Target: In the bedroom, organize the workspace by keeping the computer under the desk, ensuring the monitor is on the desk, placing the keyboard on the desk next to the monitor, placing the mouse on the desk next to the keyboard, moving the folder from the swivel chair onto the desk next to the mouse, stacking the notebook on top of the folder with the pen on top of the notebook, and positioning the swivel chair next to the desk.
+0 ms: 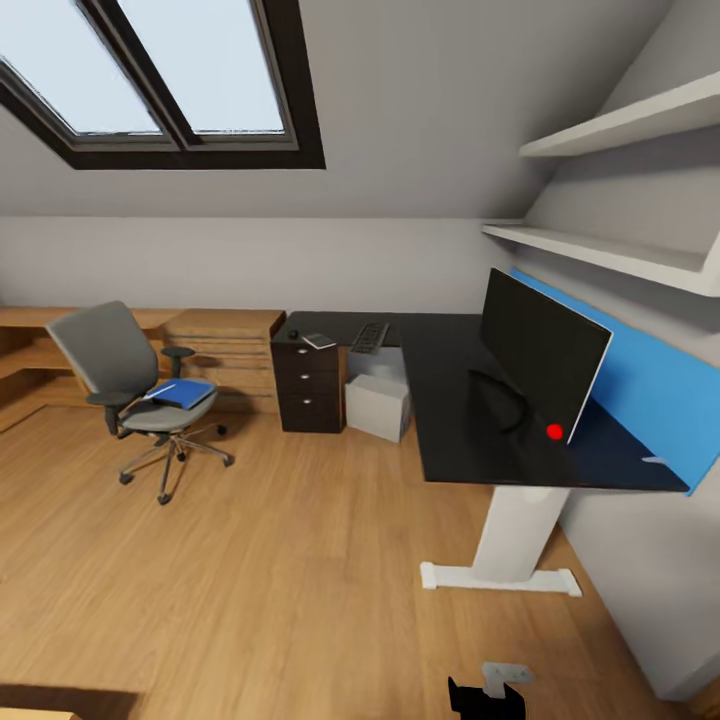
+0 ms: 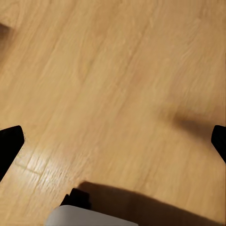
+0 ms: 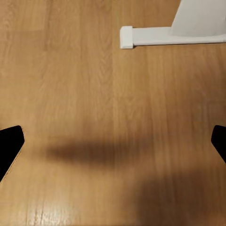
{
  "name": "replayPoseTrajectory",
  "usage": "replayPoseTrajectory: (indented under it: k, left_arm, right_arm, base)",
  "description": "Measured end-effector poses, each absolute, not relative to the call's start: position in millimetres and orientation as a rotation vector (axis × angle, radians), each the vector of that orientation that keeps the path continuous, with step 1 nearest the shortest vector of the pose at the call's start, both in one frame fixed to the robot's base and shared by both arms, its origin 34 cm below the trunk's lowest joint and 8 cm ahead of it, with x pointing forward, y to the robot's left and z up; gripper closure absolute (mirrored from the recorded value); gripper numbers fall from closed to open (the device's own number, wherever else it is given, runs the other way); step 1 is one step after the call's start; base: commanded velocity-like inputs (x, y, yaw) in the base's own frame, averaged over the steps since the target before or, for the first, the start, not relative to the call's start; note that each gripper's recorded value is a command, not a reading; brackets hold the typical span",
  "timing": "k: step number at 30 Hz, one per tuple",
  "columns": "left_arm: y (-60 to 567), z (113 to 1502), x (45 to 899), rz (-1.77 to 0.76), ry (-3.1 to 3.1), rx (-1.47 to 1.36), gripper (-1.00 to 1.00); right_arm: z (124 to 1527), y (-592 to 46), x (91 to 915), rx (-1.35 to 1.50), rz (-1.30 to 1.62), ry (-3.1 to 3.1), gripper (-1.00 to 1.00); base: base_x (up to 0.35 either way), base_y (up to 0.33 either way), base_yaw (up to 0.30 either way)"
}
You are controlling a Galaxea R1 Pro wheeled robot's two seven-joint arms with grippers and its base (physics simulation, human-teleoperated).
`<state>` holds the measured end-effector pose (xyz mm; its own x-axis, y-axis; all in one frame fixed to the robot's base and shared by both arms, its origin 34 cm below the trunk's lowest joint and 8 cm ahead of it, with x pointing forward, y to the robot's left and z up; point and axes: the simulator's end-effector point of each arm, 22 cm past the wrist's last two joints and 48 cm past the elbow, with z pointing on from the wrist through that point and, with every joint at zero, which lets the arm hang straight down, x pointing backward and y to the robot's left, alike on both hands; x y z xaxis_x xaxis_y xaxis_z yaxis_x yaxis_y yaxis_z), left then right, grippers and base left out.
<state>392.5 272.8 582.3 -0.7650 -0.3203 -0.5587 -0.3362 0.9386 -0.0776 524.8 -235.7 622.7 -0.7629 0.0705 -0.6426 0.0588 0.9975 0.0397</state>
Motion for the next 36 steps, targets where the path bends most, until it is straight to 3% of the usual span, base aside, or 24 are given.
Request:
replayPoseTrajectory:
  k: [36]
  left_arm:
    - [272.7, 587.9, 399.4, 0.031, 2.478, -0.464, -1.00]
  right_arm:
    - [631.6, -224.6, 531.2, 0.083, 0.041, 2.418, -1.00]
  base:
    - [0.275, 0.223, -0.001]
